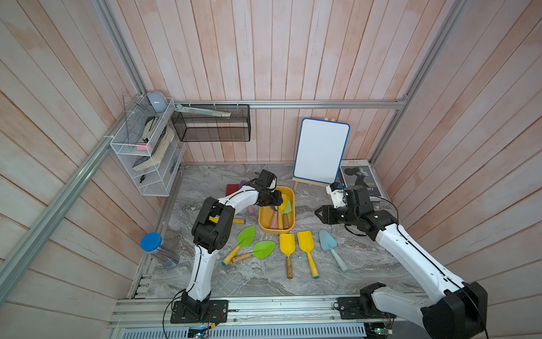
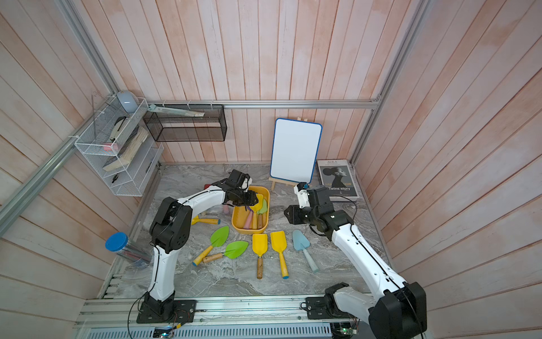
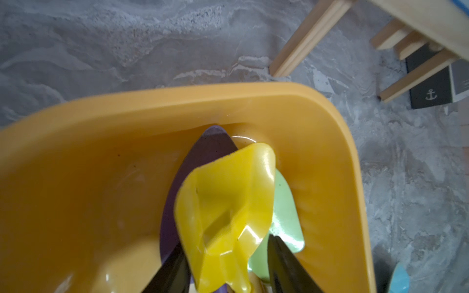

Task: Put the shovel into the storage box
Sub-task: Place the shovel in the storage box, then pick up the shovel from the center of the board, then place the shovel in the storage box.

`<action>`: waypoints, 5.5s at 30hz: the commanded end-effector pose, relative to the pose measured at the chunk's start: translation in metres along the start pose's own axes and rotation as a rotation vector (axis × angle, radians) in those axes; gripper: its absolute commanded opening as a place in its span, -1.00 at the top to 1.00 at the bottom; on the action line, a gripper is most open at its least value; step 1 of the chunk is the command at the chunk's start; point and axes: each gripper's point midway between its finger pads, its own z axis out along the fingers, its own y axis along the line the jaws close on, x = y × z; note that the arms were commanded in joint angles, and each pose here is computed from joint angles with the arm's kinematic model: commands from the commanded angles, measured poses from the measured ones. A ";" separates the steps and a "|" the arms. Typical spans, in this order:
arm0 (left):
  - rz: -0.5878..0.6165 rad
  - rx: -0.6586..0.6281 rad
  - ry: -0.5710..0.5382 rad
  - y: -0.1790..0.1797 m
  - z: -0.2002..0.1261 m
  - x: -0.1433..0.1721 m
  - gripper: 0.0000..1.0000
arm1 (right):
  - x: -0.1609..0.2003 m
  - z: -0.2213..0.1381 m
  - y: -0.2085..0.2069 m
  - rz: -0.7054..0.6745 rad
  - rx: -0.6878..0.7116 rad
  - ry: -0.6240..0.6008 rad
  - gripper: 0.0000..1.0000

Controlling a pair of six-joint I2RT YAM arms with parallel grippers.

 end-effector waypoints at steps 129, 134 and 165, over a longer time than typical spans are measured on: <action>-0.107 0.259 -0.191 -0.123 -0.157 0.063 -0.07 | 0.071 0.018 0.091 0.047 -0.119 0.139 1.00; -0.104 0.231 -0.199 -0.119 -0.153 0.060 -0.02 | 0.070 0.017 0.093 0.043 -0.125 0.137 1.00; -0.127 0.213 -0.168 -0.114 -0.133 0.064 0.89 | 0.071 0.013 0.103 0.030 -0.163 0.129 1.00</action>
